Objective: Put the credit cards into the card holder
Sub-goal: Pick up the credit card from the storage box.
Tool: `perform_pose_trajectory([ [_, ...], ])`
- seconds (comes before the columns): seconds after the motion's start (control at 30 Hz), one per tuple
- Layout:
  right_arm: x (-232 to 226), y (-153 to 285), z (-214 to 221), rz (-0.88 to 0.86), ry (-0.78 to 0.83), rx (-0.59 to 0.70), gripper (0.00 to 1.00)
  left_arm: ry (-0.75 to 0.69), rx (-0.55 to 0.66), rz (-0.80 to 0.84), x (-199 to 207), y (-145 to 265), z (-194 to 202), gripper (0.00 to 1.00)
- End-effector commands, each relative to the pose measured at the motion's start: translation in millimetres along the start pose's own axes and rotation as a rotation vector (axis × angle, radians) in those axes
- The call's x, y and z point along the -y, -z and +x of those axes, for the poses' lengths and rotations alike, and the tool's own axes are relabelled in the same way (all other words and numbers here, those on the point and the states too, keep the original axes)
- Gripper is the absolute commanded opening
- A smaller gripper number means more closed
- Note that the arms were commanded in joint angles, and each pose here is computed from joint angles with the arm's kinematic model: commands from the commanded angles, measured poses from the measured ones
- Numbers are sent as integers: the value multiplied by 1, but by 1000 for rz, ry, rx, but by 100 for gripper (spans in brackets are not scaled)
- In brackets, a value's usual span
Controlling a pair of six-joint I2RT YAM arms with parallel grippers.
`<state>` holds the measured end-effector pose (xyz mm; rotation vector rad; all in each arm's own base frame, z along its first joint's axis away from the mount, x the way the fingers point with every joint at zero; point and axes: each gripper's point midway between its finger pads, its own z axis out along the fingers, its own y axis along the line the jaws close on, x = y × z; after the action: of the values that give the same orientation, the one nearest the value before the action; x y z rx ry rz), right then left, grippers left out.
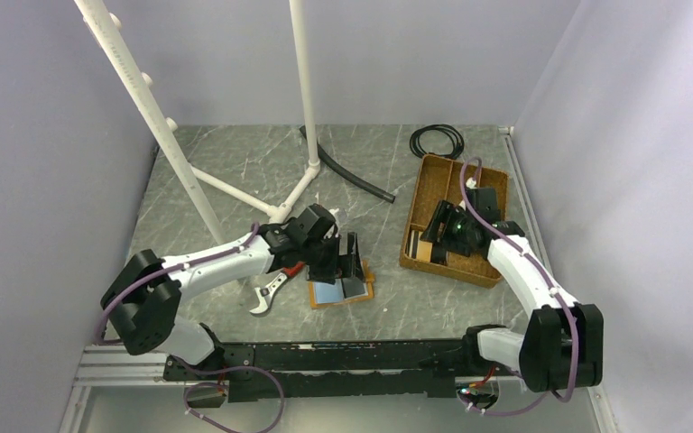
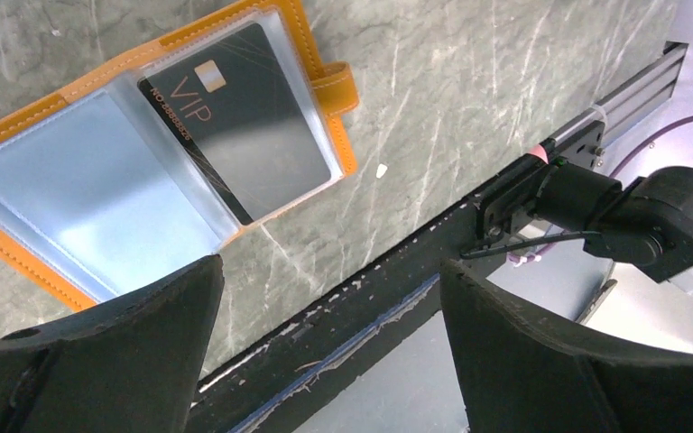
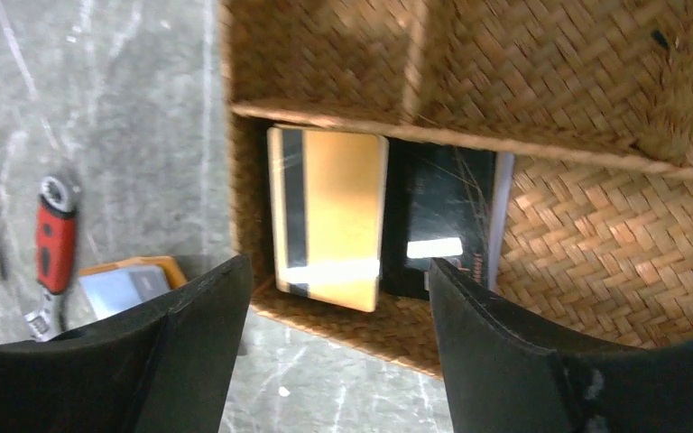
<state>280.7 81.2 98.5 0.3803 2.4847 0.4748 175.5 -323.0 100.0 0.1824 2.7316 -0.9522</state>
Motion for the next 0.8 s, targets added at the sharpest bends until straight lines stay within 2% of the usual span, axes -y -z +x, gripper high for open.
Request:
perform_pose_trajectory([
  [0.0, 14, -10, 11, 6, -19, -39, 76, -40, 21, 63, 17, 20, -4, 94],
  [0.17, 22, -22, 18, 0, -20, -64, 79, -27, 39, 114, 24, 28, -1, 94],
  [0.33, 26, -31, 21, 13, -30, -82, 74, -29, 50, 137, 29, 29, -4, 94],
  [0.47, 36, -34, 25, 46, -54, -96, 58, -34, 53, 142, 31, 29, -6, 94],
  [0.6, 42, -32, 29, 54, -86, -94, 39, -37, 52, 142, 32, 30, -6, 94],
  [0.77, 44, -26, 29, 64, -106, -70, 22, -36, 53, 145, 31, 32, -4, 94],
])
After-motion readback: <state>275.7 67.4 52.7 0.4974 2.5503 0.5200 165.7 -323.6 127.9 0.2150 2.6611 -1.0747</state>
